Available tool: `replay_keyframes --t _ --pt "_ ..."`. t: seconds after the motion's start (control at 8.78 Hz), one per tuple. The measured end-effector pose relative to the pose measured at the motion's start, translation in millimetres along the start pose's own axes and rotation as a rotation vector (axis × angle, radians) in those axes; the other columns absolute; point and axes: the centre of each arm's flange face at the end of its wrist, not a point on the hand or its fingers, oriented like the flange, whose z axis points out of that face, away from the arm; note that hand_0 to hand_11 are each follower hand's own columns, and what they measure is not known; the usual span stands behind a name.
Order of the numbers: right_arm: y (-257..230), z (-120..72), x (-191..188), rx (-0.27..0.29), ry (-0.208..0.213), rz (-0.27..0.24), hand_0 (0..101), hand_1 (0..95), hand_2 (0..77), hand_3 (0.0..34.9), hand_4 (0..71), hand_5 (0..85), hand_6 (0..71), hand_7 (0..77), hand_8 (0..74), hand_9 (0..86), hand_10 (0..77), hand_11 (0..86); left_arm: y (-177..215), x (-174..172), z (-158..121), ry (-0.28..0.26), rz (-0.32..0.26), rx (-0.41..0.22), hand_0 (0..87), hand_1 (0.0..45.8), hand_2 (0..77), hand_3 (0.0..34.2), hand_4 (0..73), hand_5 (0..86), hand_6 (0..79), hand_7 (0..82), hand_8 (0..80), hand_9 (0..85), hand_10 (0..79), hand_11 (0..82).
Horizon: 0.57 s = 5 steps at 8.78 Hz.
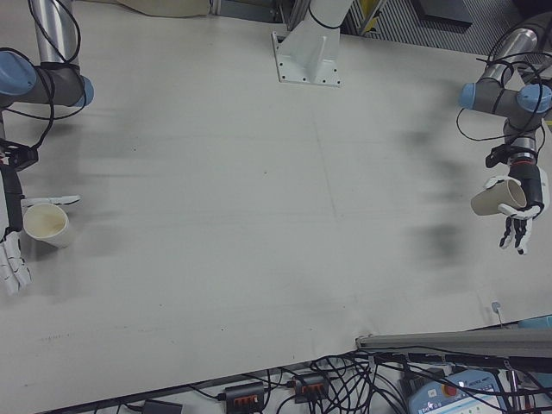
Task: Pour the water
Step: 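Reach the right hand to the white cup and grasp it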
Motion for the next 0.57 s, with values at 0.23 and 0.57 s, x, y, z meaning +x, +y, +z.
replay_keyframes --t 0.23,0.57 --pt "6 6.3 -1 -0.006 -0.005 -0.013 49 9.3 0.5 0.0 17.5 16.9 6.0 8.7 10.4 11.4 0.5 1.1 -4 0 -2 0.001 -0.001 -0.001 60.0 14.2 33.8 3.3 53.5 34.4 8.7 12.5 2.7 2.7 8.2 13.6" --pt "6 8.3 -4 0.001 -0.02 -0.016 50 8.7 14.7 0.0 46.9 40.4 12.5 18.0 15.3 20.7 4.4 6.5 -12 -1 -5 -0.003 -0.023 0.012 59.3 14.2 33.8 3.4 53.5 34.4 8.7 12.5 2.7 2.7 7.6 13.6"
